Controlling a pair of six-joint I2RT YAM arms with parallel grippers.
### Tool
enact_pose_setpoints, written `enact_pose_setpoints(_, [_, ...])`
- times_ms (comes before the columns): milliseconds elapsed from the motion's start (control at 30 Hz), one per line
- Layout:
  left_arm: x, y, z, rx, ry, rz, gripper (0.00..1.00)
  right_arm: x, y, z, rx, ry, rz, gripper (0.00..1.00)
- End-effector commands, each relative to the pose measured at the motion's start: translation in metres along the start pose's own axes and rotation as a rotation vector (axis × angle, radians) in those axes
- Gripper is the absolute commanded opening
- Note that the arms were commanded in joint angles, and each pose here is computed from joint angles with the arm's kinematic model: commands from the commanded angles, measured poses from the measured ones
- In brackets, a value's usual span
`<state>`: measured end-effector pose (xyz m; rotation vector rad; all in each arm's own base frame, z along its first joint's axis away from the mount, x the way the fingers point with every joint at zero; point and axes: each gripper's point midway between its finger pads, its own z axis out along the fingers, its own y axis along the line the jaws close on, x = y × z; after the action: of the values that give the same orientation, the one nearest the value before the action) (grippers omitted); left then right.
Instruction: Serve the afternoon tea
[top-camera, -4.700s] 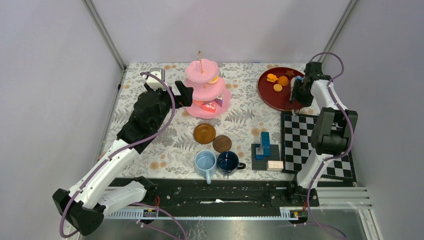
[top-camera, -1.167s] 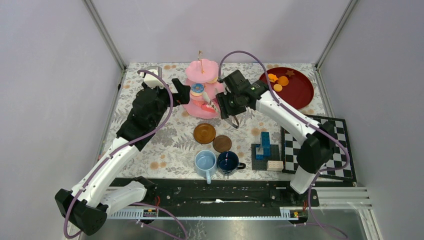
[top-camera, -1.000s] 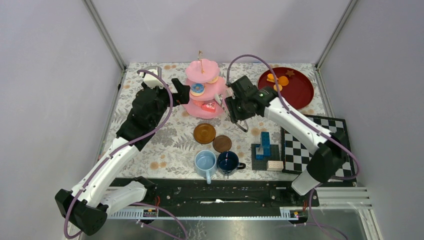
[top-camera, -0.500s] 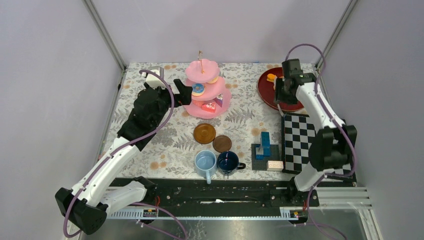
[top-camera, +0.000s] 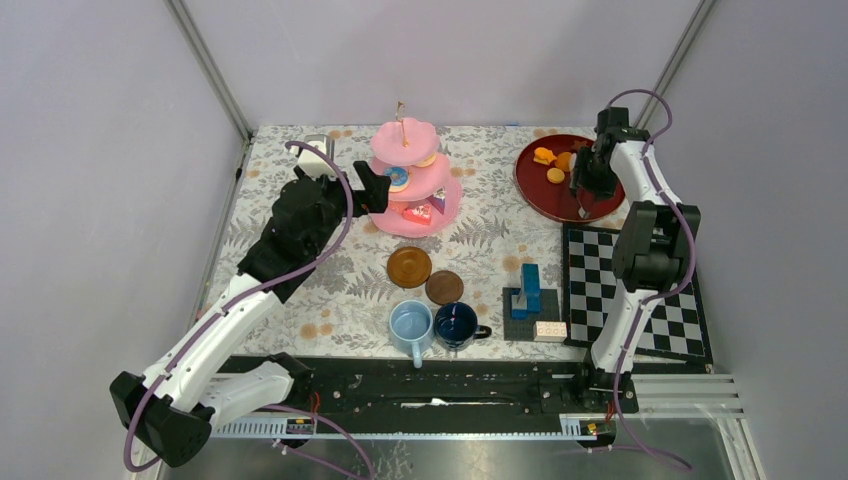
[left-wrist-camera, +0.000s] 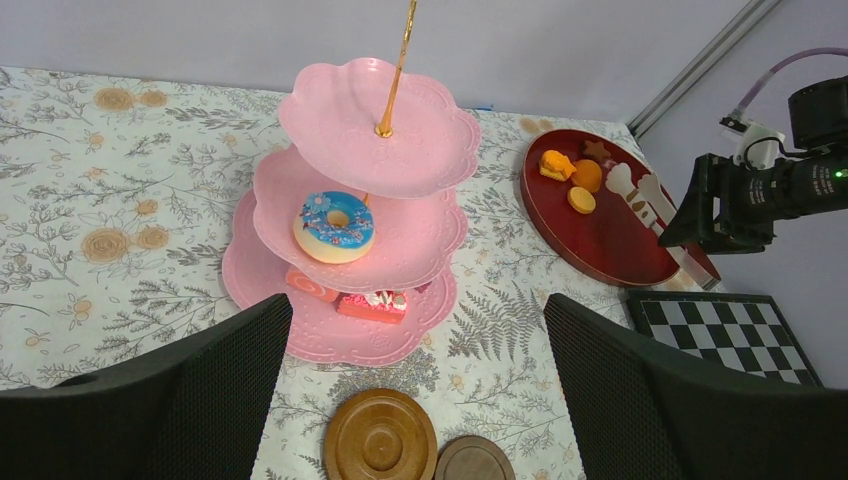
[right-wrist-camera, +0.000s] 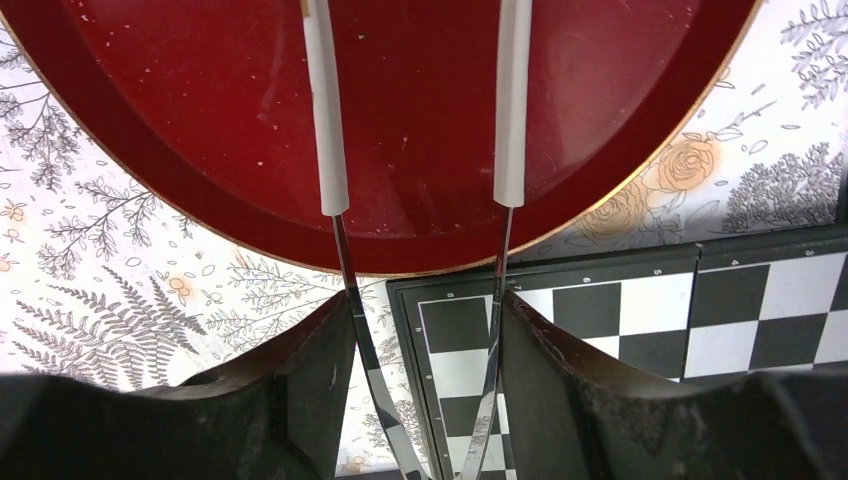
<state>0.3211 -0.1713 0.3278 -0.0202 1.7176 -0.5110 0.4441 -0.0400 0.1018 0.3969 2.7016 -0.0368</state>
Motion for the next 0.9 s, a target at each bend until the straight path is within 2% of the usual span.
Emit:
enact_pose_setpoints(0, [-0.01,-0.002,0.001,-0.001,-0.036,0.008,0.99,-0.021,0.016,-0.011,-0.066,-0.052,-0.032,0.57])
enact_pose_setpoints(867, [-0.007,0.0,0.004,-0.01,-0.027,0.012,0.99,-0.032,0.035,0.036,-0.134,0.01,-0.034,0.59])
